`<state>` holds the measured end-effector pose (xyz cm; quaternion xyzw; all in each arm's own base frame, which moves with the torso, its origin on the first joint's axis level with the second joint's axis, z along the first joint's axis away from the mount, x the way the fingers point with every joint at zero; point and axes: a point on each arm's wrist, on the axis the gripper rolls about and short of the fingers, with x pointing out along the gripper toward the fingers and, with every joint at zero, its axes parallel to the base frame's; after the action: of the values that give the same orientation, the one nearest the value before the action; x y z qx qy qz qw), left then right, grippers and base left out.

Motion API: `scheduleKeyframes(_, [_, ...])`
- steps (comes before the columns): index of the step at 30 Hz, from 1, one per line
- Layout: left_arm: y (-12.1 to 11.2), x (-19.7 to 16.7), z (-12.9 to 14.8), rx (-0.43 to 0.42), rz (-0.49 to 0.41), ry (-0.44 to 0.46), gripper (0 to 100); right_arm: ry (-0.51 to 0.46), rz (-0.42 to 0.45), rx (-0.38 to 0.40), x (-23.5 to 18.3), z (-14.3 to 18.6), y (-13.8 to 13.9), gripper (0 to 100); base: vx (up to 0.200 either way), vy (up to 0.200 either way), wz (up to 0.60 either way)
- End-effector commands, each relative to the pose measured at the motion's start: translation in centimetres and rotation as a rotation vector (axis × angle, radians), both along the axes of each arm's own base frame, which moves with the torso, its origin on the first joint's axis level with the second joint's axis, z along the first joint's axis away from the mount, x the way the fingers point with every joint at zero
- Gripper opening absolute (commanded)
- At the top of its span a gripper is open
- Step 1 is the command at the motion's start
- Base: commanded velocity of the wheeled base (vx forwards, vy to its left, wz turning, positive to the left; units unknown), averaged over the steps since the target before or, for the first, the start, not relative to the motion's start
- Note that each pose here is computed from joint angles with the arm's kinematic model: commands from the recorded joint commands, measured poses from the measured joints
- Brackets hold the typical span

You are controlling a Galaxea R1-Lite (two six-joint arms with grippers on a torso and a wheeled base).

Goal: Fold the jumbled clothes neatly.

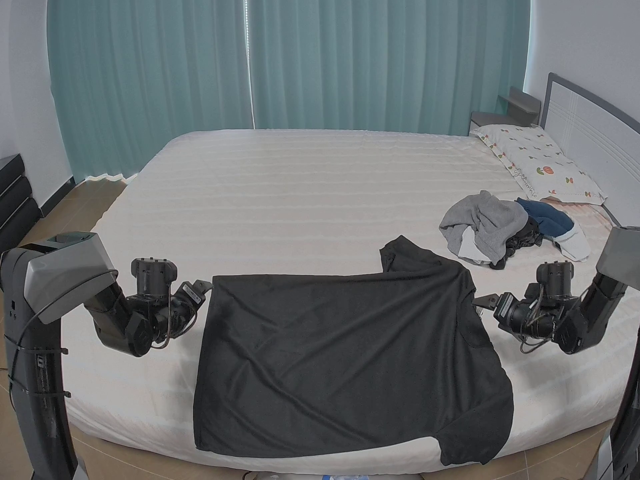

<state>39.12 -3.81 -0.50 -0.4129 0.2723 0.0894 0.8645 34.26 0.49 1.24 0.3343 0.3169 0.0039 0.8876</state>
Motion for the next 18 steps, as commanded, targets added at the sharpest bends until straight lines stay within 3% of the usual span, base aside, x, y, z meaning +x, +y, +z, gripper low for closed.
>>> scheduleKeyframes(1, [-1.5,-8.4,1.8,-0.022,-0.115,0.100,100,-0.041,0.081,0.045,-8.4,2.3,0.6,100,-0.200,0.000,0.00])
scheduleKeyframes(8, [-2.3,-11.5,0.5,-0.008,-0.163,0.157,100,0.020,0.111,0.092,-9.9,0.1,0.9,100,-0.200,0.000,0.00])
scheduleKeyframes(12, [-2.3,-11.6,0.3,-0.003,-0.174,0.164,100,0.043,0.093,0.188,-9.7,-1.1,0.5,100,0.000,0.000,0.00])
scheduleKeyframes(18, [-2.1,-12.5,-0.6,0.040,-0.208,0.204,100,0.067,0.088,0.215,-10.8,-3.3,0.0,100,0.000,0.000,0.00])
